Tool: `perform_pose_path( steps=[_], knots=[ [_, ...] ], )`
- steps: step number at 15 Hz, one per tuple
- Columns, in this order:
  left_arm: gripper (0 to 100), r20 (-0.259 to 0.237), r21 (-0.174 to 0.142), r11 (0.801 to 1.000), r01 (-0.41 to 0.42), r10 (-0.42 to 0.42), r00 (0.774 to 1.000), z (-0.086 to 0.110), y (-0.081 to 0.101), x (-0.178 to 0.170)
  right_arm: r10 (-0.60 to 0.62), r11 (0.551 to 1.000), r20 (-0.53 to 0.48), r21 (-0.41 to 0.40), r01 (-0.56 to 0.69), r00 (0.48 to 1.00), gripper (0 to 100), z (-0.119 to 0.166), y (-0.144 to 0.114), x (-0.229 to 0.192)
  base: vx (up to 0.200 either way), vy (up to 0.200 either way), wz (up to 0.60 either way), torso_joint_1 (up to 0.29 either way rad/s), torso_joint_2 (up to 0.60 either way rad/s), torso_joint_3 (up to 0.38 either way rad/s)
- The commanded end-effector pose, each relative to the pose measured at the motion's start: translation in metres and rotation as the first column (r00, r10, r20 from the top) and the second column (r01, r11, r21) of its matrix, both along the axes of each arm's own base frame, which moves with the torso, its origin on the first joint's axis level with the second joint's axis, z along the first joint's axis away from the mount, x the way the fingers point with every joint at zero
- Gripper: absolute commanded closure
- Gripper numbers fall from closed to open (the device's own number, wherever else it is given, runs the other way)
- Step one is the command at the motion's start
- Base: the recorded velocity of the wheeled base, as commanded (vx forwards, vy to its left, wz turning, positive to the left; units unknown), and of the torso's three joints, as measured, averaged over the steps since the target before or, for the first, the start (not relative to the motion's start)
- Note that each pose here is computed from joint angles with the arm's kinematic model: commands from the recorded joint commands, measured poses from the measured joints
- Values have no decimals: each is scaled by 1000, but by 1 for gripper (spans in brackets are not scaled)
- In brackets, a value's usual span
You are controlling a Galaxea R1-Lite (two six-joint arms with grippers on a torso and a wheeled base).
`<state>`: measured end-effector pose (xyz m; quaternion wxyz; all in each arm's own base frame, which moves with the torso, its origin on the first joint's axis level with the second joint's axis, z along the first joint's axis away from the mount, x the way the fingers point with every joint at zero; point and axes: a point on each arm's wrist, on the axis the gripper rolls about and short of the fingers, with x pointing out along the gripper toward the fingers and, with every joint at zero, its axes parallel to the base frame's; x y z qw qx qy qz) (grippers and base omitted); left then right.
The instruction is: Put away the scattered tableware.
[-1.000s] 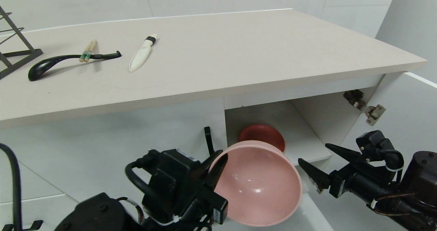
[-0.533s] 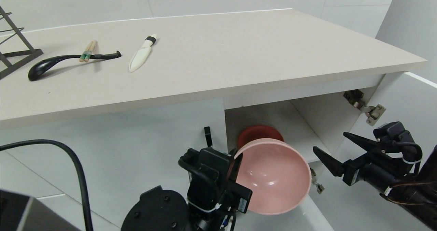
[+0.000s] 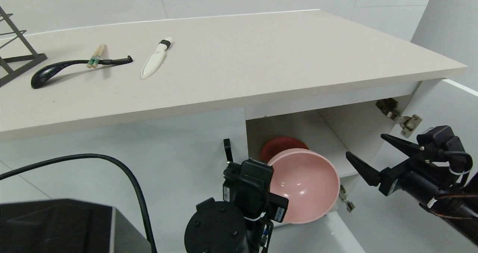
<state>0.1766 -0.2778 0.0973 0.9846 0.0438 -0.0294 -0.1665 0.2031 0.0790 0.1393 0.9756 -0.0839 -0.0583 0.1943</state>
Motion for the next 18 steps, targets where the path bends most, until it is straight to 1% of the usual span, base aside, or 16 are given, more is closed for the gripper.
perform_pose_path(
  steps=[1,2,4,6,7,9,11,13,14,16,18],
  knots=[
    [100,-2,6,1000,0,0,1000,-6,-6,4,10,1000,35,7,-10,999,0,7,1,-4,0,0,0,0,0,0],
    [100,-1,6,1000,1,-1,1000,-6,-7,4,33,999,43,9,-33,999,0,9,5,-7,0,0,0,0,0,0],
    [100,11,22,1000,-8,8,1000,-5,-7,7,78,997,61,22,-80,995,0,14,12,-14,0,0,0,0,0,0],
    [100,24,18,999,-32,31,999,-3,-8,17,77,997,70,27,-79,995,0,16,12,-16,0,0,0,0,0,0],
    [100,35,20,998,-57,57,998,-4,-8,27,79,996,75,35,-81,994,0,17,12,-17,0,0,0,0,0,0],
    [100,43,18,998,-66,65,997,-5,-13,33,82,996,81,40,-85,993,0,19,13,-15,0,0,0,0,0,0],
    [100,41,22,998,-66,65,997,-9,-16,35,105,992,77,61,-110,991,0,20,17,-17,0,0,0,0,0,0],
    [100,58,-7,998,-68,68,996,-4,-22,40,177,974,46,136,-182,983,0,20,28,-24,0,0,0,0,0,0],
    [100,66,-11,998,-68,69,995,-2,-24,40,189,970,24,150,-191,982,0,17,30,-24,0,0,0,0,0,0],
    [100,77,-27,997,-68,70,995,4,-25,41,189,972,-11,142,-185,982,0,9,33,-20,0,0,0,0,0,0],
    [100,83,-33,997,-65,68,994,7,-24,40,188,975,-38,131,-182,981,0,3,33,-20,0,0,0,0,0,0]
  ],
)
